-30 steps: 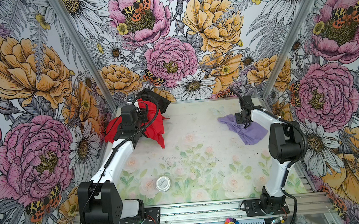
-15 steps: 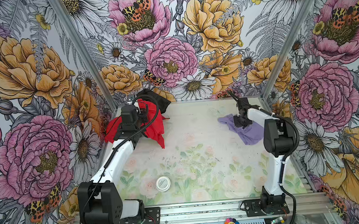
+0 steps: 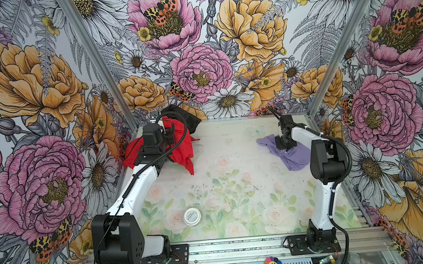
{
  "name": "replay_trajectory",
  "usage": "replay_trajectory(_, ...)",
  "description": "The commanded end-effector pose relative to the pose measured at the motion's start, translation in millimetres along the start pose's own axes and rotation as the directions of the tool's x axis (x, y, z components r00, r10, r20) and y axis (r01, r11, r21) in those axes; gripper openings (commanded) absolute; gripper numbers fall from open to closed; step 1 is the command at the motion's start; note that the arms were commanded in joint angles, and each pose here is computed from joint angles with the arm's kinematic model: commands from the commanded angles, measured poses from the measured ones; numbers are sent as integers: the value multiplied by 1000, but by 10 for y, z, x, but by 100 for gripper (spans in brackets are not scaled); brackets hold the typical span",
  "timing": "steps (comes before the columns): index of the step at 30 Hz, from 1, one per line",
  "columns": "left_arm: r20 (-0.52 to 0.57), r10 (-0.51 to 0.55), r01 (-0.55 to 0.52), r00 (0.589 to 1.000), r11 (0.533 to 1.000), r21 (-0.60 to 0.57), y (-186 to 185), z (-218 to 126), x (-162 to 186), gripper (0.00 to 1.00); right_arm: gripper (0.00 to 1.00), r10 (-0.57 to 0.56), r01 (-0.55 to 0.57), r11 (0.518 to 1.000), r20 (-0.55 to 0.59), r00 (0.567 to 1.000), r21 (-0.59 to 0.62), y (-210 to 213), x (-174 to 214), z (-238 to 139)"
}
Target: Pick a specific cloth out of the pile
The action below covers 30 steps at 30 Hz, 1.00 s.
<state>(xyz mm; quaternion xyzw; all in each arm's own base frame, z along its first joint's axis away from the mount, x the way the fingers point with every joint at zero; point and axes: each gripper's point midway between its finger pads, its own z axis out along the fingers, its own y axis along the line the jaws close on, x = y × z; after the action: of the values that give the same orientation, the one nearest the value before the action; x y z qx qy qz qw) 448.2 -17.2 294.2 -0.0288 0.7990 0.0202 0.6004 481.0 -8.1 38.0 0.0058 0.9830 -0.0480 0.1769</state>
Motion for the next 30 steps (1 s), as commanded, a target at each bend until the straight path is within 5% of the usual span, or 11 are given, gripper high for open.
replay_trajectory(1, 95, -1, 2, 995, 1000, -7, 15, -90, -252, 0, 25, -2, 0, 999, -51, 999, -37, 68, 146, -152)
replay_trajectory(16, 98, -1, 2, 995, 1000, -9, 17, -100, -262, 0, 80, 40, -31, 999, 269, 962, -37, 39, -375, -1496)
replay_trajectory(30, 88, 2, -2, 996, 1000, 0, -28, -68, -214, 0, 87, 43, 20, 994, 549, 835, -108, 234, -532, -2837)
